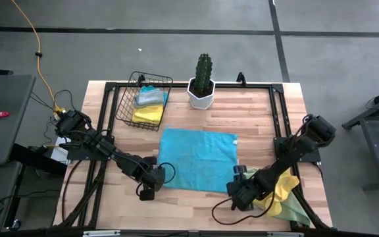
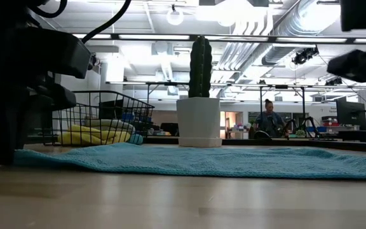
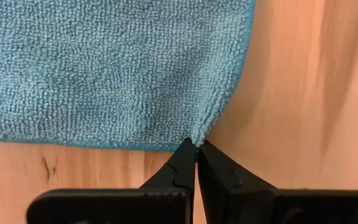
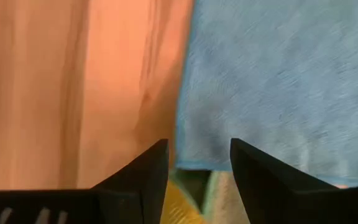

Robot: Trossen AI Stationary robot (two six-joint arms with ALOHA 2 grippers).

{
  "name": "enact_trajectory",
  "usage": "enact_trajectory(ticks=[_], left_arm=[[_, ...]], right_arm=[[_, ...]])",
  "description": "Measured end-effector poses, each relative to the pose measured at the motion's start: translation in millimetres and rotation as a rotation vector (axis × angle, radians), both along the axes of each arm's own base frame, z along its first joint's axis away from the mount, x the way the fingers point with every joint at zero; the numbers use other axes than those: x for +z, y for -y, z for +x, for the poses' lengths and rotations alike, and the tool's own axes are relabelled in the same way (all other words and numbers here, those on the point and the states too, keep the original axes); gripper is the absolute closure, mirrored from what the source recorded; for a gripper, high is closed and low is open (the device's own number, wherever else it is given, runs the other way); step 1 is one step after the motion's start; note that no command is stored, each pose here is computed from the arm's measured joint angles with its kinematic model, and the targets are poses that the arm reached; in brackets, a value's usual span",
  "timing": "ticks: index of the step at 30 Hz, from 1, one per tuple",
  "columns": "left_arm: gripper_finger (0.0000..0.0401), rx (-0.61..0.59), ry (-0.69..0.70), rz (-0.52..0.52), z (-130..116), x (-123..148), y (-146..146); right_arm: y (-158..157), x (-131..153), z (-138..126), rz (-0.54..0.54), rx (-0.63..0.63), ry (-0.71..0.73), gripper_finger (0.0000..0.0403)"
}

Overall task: Fold microfiber towels
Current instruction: Fold the blue microfiber towel on the table

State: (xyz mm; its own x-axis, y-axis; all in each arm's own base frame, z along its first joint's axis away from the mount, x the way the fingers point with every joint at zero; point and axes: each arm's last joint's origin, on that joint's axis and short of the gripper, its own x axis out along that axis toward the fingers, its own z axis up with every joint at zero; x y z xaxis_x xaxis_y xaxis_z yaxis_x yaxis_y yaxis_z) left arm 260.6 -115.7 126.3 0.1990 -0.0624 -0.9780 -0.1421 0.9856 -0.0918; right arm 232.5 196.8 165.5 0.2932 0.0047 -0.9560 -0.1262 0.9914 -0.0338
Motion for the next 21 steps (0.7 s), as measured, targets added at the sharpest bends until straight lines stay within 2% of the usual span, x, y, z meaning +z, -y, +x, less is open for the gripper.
enact_trajectory(ticks=[6,21], left_arm=[[0.04,0.022,-0.001,-0.005,0,0,0],[0.04,0.055,-0.002,-0.009,0,0,0]], right_arm=[[-2,-6,0,0.032,0.017,-0.054,0.0238],[-3,-12,2,-0.007,0.006,-0.035,0.0238]])
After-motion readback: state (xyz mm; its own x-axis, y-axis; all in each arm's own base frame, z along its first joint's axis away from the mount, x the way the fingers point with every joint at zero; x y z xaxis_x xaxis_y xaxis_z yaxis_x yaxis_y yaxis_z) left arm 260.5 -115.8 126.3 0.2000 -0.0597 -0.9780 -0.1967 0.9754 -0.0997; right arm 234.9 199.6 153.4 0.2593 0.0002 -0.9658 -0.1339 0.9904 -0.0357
